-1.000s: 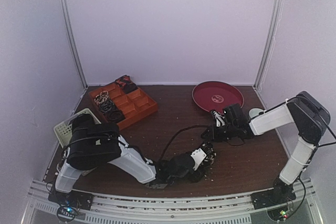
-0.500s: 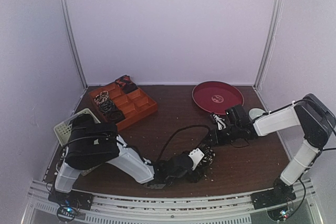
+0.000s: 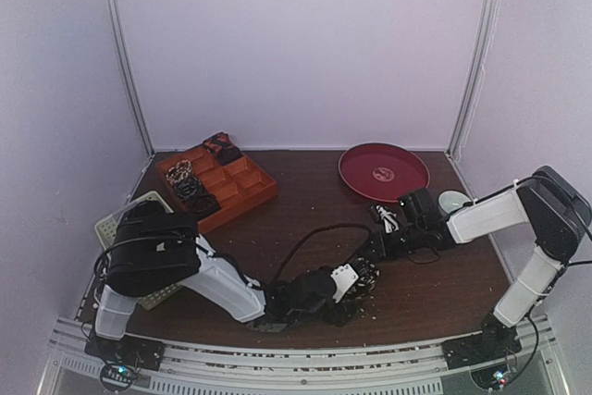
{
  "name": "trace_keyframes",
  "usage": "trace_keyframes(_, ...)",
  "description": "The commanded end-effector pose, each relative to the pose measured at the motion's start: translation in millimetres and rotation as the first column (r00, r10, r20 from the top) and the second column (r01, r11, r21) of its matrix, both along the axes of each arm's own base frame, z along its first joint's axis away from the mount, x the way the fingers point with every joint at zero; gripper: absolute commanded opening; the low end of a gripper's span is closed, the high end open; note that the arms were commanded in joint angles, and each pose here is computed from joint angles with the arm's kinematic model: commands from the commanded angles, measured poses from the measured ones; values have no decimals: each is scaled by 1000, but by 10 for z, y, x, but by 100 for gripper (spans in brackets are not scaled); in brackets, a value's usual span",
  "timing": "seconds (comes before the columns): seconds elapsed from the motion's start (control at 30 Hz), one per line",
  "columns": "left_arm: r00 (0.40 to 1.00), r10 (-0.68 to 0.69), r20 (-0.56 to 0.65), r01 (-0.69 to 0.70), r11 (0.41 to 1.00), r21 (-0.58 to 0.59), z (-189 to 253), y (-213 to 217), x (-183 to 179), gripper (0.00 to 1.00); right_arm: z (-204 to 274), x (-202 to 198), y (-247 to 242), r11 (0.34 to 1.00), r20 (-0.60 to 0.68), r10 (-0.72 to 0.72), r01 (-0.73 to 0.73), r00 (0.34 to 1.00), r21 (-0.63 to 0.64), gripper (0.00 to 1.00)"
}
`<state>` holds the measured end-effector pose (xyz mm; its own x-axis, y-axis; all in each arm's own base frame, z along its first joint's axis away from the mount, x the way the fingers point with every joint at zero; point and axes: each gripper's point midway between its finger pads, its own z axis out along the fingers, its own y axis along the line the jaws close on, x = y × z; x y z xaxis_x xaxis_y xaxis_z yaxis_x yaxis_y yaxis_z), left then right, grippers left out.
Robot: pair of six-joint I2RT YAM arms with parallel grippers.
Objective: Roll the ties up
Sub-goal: Adjust the tie at the center of the board, then place the tie in the storage box.
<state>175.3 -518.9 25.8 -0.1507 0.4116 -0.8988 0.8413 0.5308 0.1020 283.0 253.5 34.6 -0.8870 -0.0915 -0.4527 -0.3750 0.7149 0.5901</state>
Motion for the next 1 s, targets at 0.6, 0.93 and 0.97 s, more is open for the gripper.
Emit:
trace_keyframes(0.6, 997, -78, -6, 78, 993, 85, 531, -152, 12, 87, -33, -50, -4, 1000, -21, 3, -3, 1000, 21, 19)
trace_keyframes(0.93, 997, -59, -59, 68, 983, 169, 612, -202, 137, 88, -51, -39, 23, 999, -27, 6, -5, 1000, 34, 19)
trace_keyframes(0.97, 996, -59, -62, 69, 981, 180, 595, -194, 144, 88, -49, -37, 26, 999, -28, 7, -6, 1000, 35, 19)
